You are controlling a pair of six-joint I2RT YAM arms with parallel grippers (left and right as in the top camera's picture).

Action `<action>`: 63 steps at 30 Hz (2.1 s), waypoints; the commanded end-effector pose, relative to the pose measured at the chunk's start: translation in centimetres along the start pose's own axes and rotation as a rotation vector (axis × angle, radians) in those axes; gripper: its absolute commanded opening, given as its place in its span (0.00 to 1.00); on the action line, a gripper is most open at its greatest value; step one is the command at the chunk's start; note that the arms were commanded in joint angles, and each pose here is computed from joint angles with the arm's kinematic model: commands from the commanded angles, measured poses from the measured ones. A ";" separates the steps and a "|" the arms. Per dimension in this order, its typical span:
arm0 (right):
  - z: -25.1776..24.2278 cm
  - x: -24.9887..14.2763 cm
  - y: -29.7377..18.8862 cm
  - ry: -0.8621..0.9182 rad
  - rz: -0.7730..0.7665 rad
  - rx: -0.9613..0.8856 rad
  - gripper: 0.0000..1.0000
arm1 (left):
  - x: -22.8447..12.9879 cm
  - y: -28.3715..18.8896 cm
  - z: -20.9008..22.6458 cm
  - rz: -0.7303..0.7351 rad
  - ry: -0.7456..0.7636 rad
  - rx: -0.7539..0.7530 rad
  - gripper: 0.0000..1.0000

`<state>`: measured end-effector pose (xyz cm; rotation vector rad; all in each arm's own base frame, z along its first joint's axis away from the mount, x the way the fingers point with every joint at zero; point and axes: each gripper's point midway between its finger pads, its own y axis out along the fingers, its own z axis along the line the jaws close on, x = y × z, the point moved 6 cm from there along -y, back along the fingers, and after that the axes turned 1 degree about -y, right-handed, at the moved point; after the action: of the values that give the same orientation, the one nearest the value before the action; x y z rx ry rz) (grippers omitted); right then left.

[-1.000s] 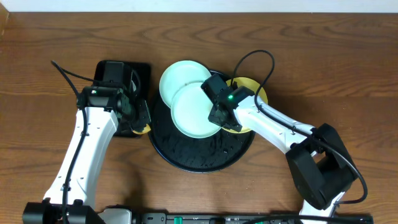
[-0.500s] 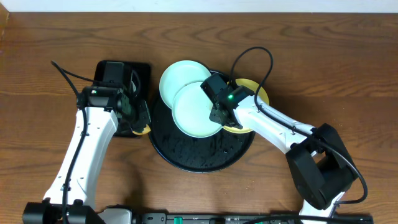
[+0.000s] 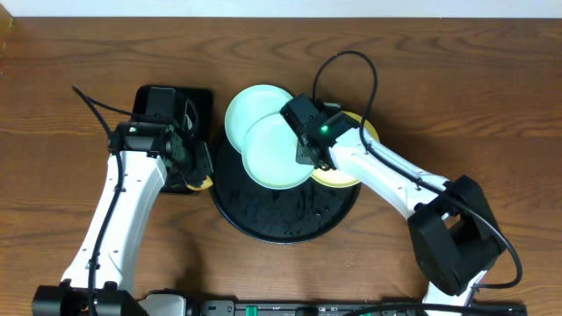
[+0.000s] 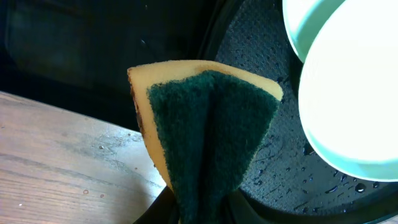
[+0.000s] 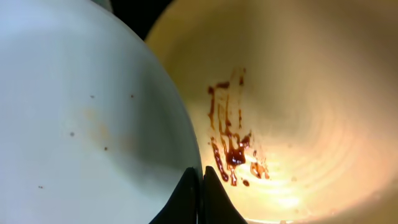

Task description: Clean dirty plates on tray and stack at the side

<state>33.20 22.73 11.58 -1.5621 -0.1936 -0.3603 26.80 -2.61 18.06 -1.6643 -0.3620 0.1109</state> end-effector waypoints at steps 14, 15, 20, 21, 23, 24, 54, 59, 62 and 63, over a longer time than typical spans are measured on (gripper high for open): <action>0.7 3.7 -3.6 -0.097 -0.156 -0.029 0.02 | 0.4 -0.5 0.1 -0.017 0.010 0.004 0.17; 0.7 3.9 -3.8 -0.102 -0.166 -0.033 0.02 | 0.4 -0.5 0.1 -0.017 0.009 0.004 0.17; 0.9 5.3 -5.4 -0.147 -0.211 -0.048 0.02 | 0.5 -0.5 0.0 -0.020 0.010 0.002 0.17; 1.0 5.5 -5.7 -0.156 -0.219 -0.047 0.02 | 0.5 -0.5 0.0 -0.023 0.010 0.002 0.17; 1.1 6.0 -6.3 -0.176 -0.239 -0.048 0.02 | 0.6 -0.5 0.0 -0.027 0.010 0.000 0.17; 1.3 6.1 -6.5 -0.185 -0.243 -0.045 0.02 | 0.6 -0.5 0.0 -0.029 0.010 -0.001 0.17; 2.6 2.9 -7.7 -0.251 -0.071 0.037 0.01 | 1.2 -0.5 0.0 -0.062 0.012 0.012 0.17; 2.0 0.8 -7.3 -0.225 0.045 0.031 0.01 | 1.2 -0.5 0.1 -0.063 0.012 0.015 0.17; 1.8 -0.4 -6.6 -0.206 0.093 0.019 0.01 | 1.2 -0.5 0.1 -0.063 0.012 0.015 0.17; 1.7 -0.8 -6.4 -0.195 0.105 0.013 0.01 | 1.2 -0.5 0.1 -0.063 0.012 0.015 0.17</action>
<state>31.87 24.29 17.84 -1.6153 -0.3400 -0.1212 27.45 -2.41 18.17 -1.6485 -0.3927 0.0804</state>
